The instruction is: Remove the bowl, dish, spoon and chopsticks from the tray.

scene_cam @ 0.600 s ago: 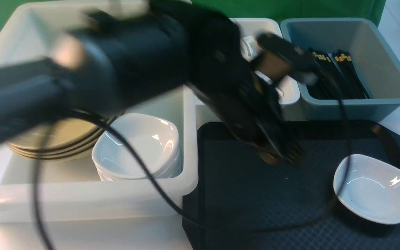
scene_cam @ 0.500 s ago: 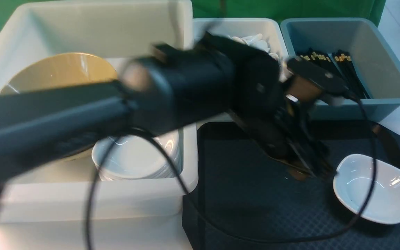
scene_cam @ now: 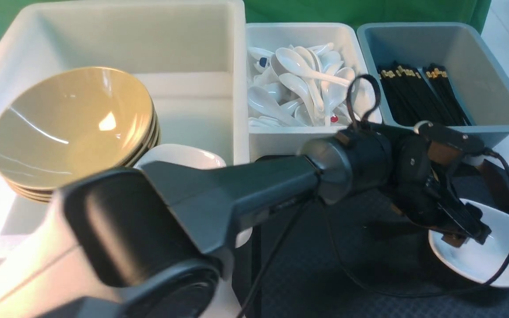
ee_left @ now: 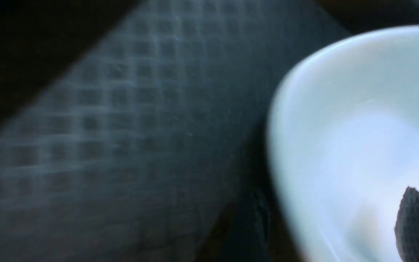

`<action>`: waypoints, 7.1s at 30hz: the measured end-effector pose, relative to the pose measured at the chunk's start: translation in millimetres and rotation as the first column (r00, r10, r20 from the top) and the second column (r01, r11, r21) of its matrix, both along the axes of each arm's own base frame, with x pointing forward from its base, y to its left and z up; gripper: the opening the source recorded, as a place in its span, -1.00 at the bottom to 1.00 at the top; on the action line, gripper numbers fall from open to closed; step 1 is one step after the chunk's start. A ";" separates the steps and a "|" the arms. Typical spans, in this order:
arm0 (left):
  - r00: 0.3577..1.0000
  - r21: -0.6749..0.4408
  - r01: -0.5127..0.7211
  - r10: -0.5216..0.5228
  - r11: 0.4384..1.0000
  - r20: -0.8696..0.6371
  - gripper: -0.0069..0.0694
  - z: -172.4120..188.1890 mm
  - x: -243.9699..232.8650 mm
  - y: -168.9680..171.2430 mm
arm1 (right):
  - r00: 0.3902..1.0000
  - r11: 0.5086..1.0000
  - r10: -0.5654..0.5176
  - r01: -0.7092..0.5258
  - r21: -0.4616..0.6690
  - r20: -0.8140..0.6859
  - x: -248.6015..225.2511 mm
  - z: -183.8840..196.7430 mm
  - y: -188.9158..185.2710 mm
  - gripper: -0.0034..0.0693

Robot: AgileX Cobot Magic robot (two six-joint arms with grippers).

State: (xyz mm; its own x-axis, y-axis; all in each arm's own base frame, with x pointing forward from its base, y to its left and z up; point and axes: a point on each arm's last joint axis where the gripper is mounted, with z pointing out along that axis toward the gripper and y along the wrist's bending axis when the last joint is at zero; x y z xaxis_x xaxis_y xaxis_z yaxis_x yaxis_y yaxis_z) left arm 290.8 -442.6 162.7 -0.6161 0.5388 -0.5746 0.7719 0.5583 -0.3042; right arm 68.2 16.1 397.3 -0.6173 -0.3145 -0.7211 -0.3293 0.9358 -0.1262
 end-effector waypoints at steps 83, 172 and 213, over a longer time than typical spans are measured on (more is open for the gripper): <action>0.572 -0.128 -0.701 0.660 0.702 0.487 -0.85 125.6 -216.1 430.9 | 0.784 0.820 0.466 -0.557 0.132 0.411 30.0 -45.0 82.9 -0.78; 0.462 -0.299 -0.654 0.680 0.695 0.570 -0.86 125.8 -231.5 433.4 | 0.839 0.938 -0.328 0.234 0.256 0.433 -14.0 -221.4 -18.1 -0.77; 0.259 -0.371 -0.765 0.780 0.526 0.570 -0.86 14.7 -236.7 445.3 | 0.841 0.938 -0.329 0.236 0.255 0.429 -14.2 -221.6 -18.2 -0.69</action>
